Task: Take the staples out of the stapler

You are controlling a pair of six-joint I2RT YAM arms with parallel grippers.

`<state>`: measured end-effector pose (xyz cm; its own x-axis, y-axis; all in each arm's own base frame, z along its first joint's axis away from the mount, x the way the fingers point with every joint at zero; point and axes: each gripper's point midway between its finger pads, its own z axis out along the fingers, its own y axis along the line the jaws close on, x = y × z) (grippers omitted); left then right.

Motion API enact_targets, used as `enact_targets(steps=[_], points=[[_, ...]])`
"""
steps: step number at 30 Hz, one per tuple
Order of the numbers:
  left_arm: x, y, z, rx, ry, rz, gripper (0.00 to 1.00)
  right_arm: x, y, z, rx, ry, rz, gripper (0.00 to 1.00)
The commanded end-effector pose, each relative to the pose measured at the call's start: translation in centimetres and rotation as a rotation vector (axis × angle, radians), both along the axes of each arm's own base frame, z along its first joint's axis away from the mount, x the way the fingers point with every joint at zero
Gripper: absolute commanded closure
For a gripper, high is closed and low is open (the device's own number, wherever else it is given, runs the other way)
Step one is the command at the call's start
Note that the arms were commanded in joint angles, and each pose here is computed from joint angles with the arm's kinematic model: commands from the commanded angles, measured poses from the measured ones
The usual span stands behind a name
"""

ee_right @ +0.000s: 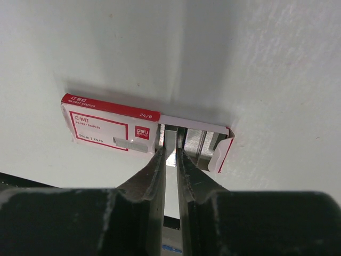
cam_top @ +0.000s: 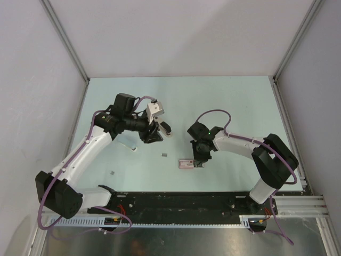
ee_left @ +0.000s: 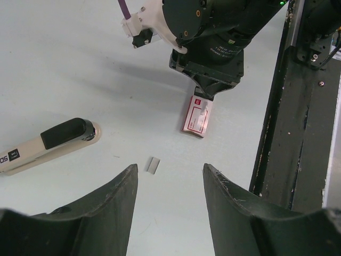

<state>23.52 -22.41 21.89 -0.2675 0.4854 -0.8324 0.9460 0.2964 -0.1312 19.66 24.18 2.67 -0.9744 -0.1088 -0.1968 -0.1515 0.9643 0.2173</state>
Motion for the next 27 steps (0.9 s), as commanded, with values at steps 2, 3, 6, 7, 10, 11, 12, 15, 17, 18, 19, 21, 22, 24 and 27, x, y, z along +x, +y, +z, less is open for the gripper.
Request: enact_targets(steps=[2, 3, 6, 7, 10, 11, 12, 15, 17, 18, 19, 21, 22, 24, 27], points=[[-0.4, 0.0, 0.7, -0.012, -0.051, -0.022, 0.43, 0.9, 0.7, 1.1, 0.014, -0.037, -0.011, 0.85], [-0.4, 0.0, 0.7, -0.012, -0.05, -0.022, 0.43, 0.9, 0.7, 1.3, 0.019, -0.04, -0.011, 0.86], [-0.4, 0.0, 0.7, -0.013, -0.05, -0.022, 0.43, 1.0, 0.9, 2.0, 0.036, -0.05, -0.012, 0.87], [-0.4, 0.0, 0.8, -0.013, -0.05, -0.021, 0.43, 1.0, 1.0, 2.3, 0.043, -0.053, -0.012, 0.87], [-0.4, 0.0, 0.8, -0.014, -0.049, -0.022, 0.43, 1.0, 1.2, 3.2, 0.069, -0.064, -0.015, 0.88], [-0.5, 0.0, 0.8, -0.016, -0.05, -0.023, 0.43, 1.0, 1.3, 3.6, 0.078, -0.068, -0.017, 0.88], [-0.5, 0.0, 0.8, -0.015, -0.048, -0.022, 0.43, 1.0, 1.4, 3.9, 0.086, -0.073, -0.018, 0.88], [-0.5, 0.0, 0.8, -0.015, -0.05, -0.021, 0.43, 1.1, 1.4, 4.7, 0.103, -0.082, -0.023, 0.88], [-0.5, 0.0, 0.8, -0.016, -0.05, -0.021, 0.43, 1.1, 1.4, 5.1, 0.111, -0.085, -0.024, 0.87], [-0.5, 0.0, 0.9, -0.016, -0.05, -0.021, 0.43, 1.2, 1.4, 5.2, 0.114, -0.087, -0.025, 0.87], [-0.5, 0.0, 0.9, -0.017, -0.05, -0.021, 0.43, 1.3, 1.4, 5.3, 0.116, -0.09, -0.027, 0.87], [-0.5, 0.0, 0.9, -0.017, -0.052, -0.021, 0.43, 1.5, 1.2, 5.5, 0.119, -0.092, -0.031, 0.87], [-0.5, 0.0, 0.9, -0.017, -0.053, -0.02, 0.43, 1.7, 1.2, 5.6, 0.121, -0.096, -0.033, 0.86], [-0.5, 0.1, 0.9, -0.016, -0.055, -0.02, 0.43, 2.4, 0.8, 5.8, 0.116, -0.108, -0.042, 0.86], [-0.5, 0.1, 0.9, -0.014, -0.058, -0.017, 0.43, 4.1, -0.7, 6.0, 0.072, -0.144, -0.068, 0.86]])
